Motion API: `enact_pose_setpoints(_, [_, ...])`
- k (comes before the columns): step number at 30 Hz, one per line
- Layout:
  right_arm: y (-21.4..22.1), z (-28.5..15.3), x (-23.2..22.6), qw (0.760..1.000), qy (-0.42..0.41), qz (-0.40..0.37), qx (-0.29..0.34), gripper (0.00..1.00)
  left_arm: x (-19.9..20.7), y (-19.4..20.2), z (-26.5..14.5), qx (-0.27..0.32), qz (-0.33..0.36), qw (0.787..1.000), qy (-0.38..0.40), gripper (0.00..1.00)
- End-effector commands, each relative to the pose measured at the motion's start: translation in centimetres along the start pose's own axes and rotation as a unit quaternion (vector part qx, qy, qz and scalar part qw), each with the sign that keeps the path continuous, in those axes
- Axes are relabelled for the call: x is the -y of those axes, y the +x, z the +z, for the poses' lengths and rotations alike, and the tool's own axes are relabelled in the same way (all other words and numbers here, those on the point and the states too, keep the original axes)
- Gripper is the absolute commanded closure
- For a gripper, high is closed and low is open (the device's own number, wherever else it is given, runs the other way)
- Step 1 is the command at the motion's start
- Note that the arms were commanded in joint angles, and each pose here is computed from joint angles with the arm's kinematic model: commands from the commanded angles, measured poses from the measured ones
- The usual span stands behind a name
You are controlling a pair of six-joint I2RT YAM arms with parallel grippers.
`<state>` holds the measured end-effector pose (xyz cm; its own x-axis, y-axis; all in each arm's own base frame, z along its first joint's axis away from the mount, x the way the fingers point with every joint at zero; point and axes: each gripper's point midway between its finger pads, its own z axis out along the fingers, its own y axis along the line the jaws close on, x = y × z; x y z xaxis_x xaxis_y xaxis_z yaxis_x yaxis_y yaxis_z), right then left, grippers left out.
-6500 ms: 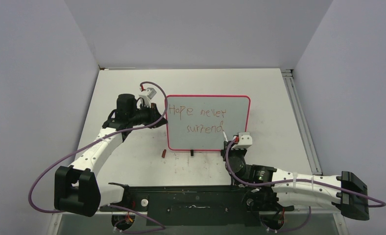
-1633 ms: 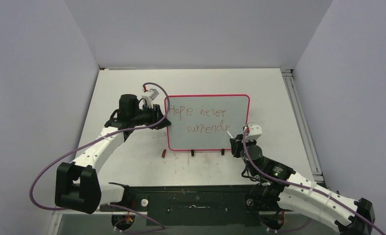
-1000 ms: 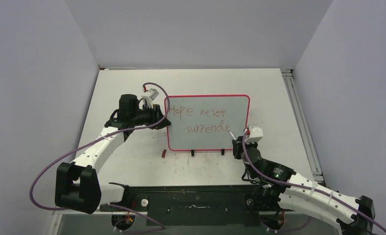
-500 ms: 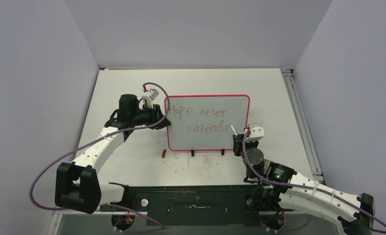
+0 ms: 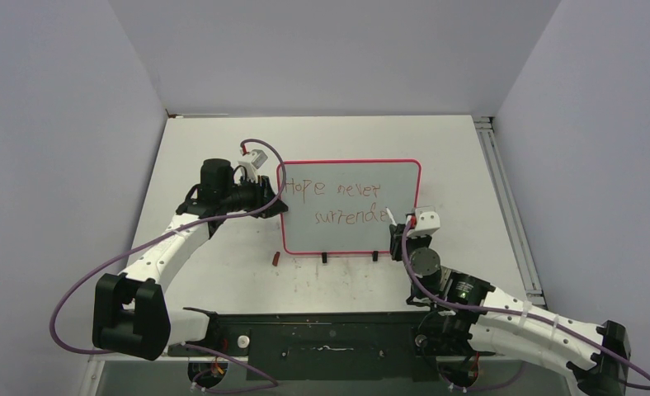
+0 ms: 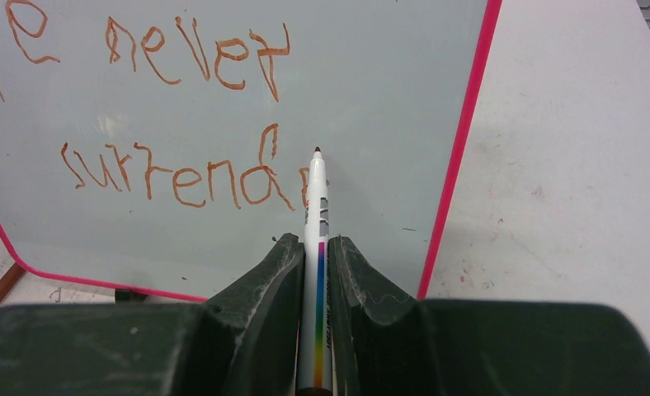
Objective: Write a sentence on the whiteboard
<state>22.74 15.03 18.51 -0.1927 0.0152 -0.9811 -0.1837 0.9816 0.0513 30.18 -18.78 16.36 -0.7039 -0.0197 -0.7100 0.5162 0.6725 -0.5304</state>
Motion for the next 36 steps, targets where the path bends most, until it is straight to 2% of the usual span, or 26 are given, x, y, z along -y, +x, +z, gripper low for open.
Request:
enact_pose_setpoints(1, [-1.7, 0.4, -0.1, 1.0, 0.005, 0.013, 0.019, 0.95, 1.1, -1.2, -0.4, 0.019, 0.022, 0.999, 0.015, 0.7])
enact_pose_setpoints(17, [-0.6, 1.1, 0.2, 1.0, 0.017, -0.003, 0.003, 0.95, 1.2, -1.3, -0.5, 0.02, 0.022, 0.999, 0.015, 0.7])
enact_pose_setpoints(36, [0.8, 0.3, 1.5, 0.999, 0.038, 0.023, -0.021, 0.95, 1.1, -1.2, -0.5, 0.019, 0.021, 0.999, 0.015, 0.7])
